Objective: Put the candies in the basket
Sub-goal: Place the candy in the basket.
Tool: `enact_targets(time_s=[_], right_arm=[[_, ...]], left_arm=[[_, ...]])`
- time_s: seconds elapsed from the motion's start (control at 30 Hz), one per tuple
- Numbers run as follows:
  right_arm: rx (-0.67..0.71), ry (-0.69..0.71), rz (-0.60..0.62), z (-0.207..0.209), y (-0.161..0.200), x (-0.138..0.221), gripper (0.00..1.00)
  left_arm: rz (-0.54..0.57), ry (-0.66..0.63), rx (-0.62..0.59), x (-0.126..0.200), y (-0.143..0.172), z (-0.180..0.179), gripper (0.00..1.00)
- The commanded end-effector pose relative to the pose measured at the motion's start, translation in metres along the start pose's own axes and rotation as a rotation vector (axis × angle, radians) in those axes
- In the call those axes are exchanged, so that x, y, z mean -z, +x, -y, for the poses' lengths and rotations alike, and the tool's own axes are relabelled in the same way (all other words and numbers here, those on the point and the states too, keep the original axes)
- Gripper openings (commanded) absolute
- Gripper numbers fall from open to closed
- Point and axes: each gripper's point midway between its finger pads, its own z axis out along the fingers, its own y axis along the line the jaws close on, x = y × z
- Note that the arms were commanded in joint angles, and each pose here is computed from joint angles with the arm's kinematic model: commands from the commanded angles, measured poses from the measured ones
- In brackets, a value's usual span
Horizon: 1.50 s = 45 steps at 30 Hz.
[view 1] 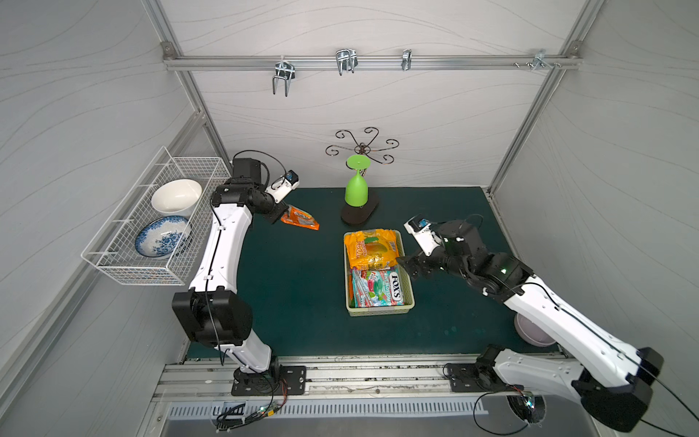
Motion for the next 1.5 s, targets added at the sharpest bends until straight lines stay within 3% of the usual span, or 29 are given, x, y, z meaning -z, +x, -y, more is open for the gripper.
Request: enact_targets(time_s=[0.0, 0.27, 0.57, 0.93, 1.0, 1.03, 1.13, 1.17, 1.23, 1.33, 1.47], right_arm=[[0.057, -0.038, 0.006, -0.018, -0.017, -0.006, 0.98], [0.003, -0.120, -0.006, -0.047, -0.047, -0.029, 0.97], [-0.030, -0.163, -0.057, -0.068, -0.048, -0.061, 0.96], [0.000, -0.193, -0.091, -0.079, -0.056, -0.090, 0.89], [0.000, -0.191, -0.098, -0.078, -0.056, -0.092, 0.77], [-0.004, -0.200, -0.097, -0.079, -0.056, -0.092, 0.66], [-0.040, -0.237, -0.088, -0.082, -0.055, -0.090, 0.13], [-0.053, -0.235, -0.088, -0.080, -0.054, -0.089, 0.00], [-0.089, -0.222, -0.078, -0.075, -0.057, -0.083, 0.00], [-0.215, -0.219, -0.031, -0.068, -0.060, -0.073, 0.00], [-0.430, -0.266, 0.007, -0.065, -0.058, -0.064, 0.00]], left_arm=[[0.057, 0.085, -0.004, 0.019, -0.018, 0.034, 0.00], [0.042, 0.256, -0.020, 0.046, -0.038, 0.102, 0.00], [0.028, 0.406, -0.027, 0.048, -0.051, 0.160, 0.00], [0.048, 0.471, -0.124, 0.053, -0.062, 0.198, 0.00], [0.055, 0.465, -0.130, 0.056, -0.064, 0.199, 0.00], [0.061, 0.464, -0.131, 0.059, -0.065, 0.199, 0.00], [0.093, 0.437, -0.141, 0.060, -0.067, 0.196, 0.00], [0.108, 0.406, -0.137, 0.058, -0.068, 0.192, 0.00], [0.141, 0.342, -0.130, 0.056, -0.073, 0.183, 0.06], [0.169, 0.247, -0.100, 0.057, -0.080, 0.167, 0.31], [0.209, 0.151, -0.010, 0.061, -0.085, 0.148, 0.43]])
